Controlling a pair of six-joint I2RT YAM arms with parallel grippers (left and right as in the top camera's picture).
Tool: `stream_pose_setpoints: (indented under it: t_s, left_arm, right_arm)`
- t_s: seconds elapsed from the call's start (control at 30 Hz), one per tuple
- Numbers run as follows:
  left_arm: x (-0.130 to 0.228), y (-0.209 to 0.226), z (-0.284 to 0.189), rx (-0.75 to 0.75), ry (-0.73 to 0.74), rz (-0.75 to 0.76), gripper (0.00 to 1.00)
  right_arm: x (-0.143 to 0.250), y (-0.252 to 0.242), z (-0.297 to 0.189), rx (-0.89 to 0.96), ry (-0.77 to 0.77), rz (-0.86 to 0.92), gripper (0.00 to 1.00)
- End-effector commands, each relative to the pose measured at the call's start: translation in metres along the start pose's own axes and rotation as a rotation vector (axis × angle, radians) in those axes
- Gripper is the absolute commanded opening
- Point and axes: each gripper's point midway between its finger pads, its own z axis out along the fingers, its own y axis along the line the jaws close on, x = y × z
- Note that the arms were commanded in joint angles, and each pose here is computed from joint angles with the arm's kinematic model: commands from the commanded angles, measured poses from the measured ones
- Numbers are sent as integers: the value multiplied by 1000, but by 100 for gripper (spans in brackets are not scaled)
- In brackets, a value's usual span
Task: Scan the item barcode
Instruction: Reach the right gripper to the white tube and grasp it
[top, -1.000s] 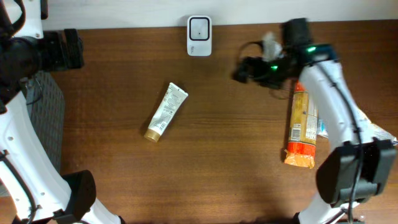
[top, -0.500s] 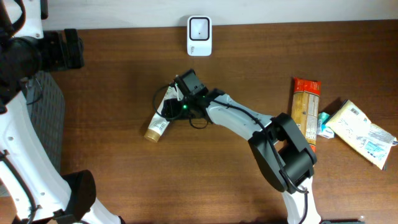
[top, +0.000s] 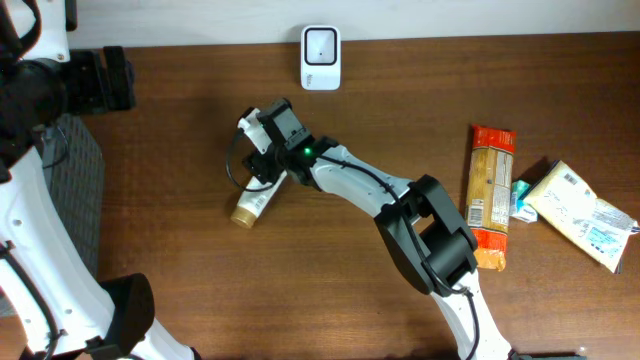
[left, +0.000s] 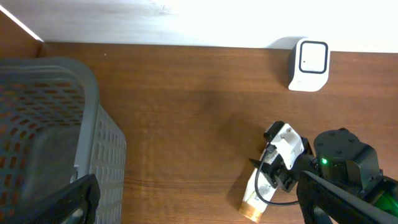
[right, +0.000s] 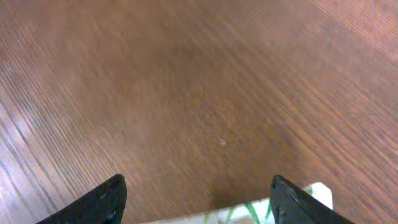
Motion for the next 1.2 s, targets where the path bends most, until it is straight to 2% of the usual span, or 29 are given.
stream_pose_setpoints:
  t_s: [0.0,0.13,0.27,0.3,0.37,0.5,0.57,0.7,0.9,1.03,1.17]
  left_arm:
    - [0,1,-1,4,-4,9,99]
    - [0,1,-1,4,-4,9,99]
    - [0,1,-1,4,-4,9,99]
    - [0,1,-1,4,-4,9,99]
    - [0,1,-1,4,-4,9,99]
    - [0,1,-1,4,-4,9,99]
    - [0,1,-1,4,-4,9,99]
    - [0,1,-1,4,-4,9,99]
    - [0,1,-1,4,-4,9,99]
    - [0,1,-1,4,-4,9,99]
    - [0,1,-1,4,-4,9,99]
  right_arm:
    - [25,-23,-9,64,109,-25,70]
    - [71,-39,-40,98,354,26,65]
    - [73,-5,-97,-100,544,147,65]
    - [68,9,-111,-180,561,196,66]
    - [61,27,-129,-301,575,254,79]
    - [88,22,-130,-399,609,93,95]
    - [99,27,-126,-510,584,49,97]
    - [121,34,-104,-647,586,125,95]
    - [132,40,-97,-669,599,135,77]
    - [151,42,-83,-670,593,135,69]
    - [160,45,-80,-678,595,153,43]
